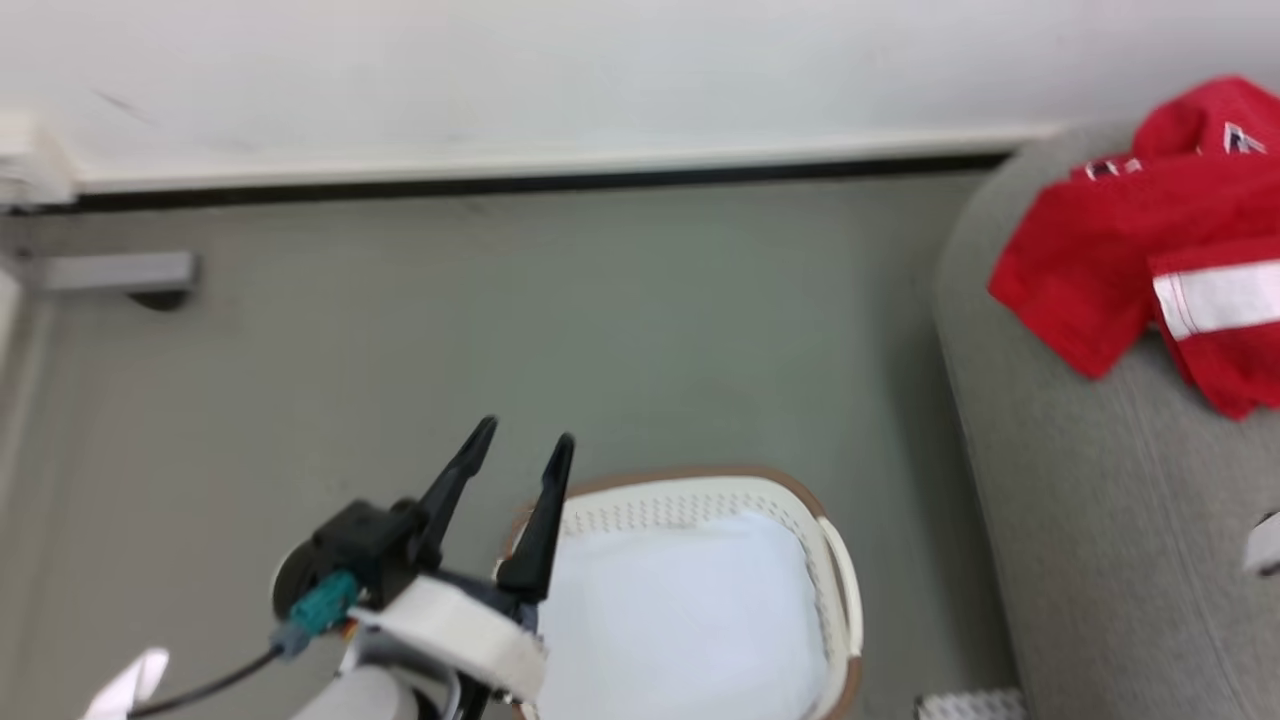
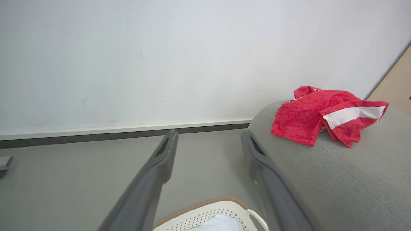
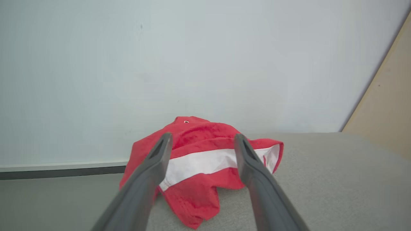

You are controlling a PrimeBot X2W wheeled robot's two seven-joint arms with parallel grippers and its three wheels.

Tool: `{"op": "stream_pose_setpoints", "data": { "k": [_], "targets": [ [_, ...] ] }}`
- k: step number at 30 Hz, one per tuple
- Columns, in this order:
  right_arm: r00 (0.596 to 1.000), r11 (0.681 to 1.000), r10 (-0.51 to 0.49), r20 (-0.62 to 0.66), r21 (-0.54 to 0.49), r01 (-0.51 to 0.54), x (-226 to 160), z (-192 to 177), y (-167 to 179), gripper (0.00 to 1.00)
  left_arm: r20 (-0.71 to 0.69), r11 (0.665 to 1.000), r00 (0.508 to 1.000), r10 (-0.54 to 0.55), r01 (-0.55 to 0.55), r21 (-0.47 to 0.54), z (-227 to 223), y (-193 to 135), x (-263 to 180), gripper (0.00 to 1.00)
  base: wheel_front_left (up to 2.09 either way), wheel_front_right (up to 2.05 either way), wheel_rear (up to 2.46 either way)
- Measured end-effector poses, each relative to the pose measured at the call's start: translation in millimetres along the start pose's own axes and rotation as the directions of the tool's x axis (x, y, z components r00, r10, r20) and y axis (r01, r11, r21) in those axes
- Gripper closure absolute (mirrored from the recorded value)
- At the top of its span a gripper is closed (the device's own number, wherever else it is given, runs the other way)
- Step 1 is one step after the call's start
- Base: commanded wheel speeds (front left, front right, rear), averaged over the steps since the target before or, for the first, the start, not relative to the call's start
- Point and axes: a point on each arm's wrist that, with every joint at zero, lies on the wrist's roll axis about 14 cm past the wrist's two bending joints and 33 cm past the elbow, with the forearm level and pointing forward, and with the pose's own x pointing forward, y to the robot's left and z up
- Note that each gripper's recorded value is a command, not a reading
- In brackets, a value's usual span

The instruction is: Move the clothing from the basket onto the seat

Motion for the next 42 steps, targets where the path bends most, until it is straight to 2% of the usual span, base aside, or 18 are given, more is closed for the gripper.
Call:
{"op": "stream_pose_setpoints", "data": {
  "k": [3, 4, 8, 11, 17, 26, 35, 36, 42],
  "targets": [
    [0.996, 0.994, 0.088, 0.015, 0.058, -0.088, -12, 4, 29, 0.0, 0.012, 0.996, 0.997, 0.081, -0.081, 0.025, 5, 15, -23, 0.0, 0.0, 0.0, 0.0],
    [0.989, 0.986, 0.143, 0.028, 0.087, -0.145, -23, 8, 47, 0.0, 0.014, 0.99, 0.991, 0.133, -0.134, 0.04, 6, 26, -40, 0.0, 0.0, 0.0, 0.0],
    [0.971, 0.961, 0.235, 0.051, 0.14, -0.24, -43, 15, 75, 0.0, 0.032, 0.969, 0.972, 0.234, -0.236, 0.069, 12, 47, -73, 0.0, 0.0, 0.0, 0.0],
    [0.959, 0.939, 0.28, 0.046, 0.197, -0.284, -62, 12, 88, 0.0, 0.047, 0.948, 0.952, 0.304, -0.307, 0.089, 15, 62, -99, 0.0, 0.0, 0.0, 0.0],
    [0.926, 0.897, 0.376, 0.043, 0.236, -0.375, -94, 10, 113, 0.0, 0.098, 0.907, 0.912, 0.399, -0.408, 0.101, 26, 82, -141, 0.0, 0.0, 0.0, 0.0],
    [0.884, 0.852, 0.467, 0.003, 0.264, -0.451, -129, -4, 134, 0.0, 0.131, 0.881, 0.883, 0.452, -0.464, 0.093, 29, 92, -167, 0.0, 0.0, 0.0, 0.0],
    [0.873, 0.836, 0.488, 0.004, 0.284, -0.469, -139, -4, 139, 0.0, 0.109, 0.886, 0.889, 0.445, -0.455, 0.09, 18, 90, -169, 0.0, 0.0, 0.0, 0.0],
    [0.872, 0.836, 0.489, 0.001, 0.285, -0.469, -140, -5, 139, 1.0, 0.104, 0.886, 0.889, 0.445, -0.454, 0.091, 16, 90, -170, 1.0, 0.0, 0.0, 0.0],
    [0.861, 0.837, 0.5, -0.095, 0.311, -0.451, -156, -34, 142, 1.0, 0.016, 0.884, 0.886, 0.463, -0.463, 0.069, -15, 85, -178, 1.0, 0.0, 0.0, 0.0]
  ]
}}
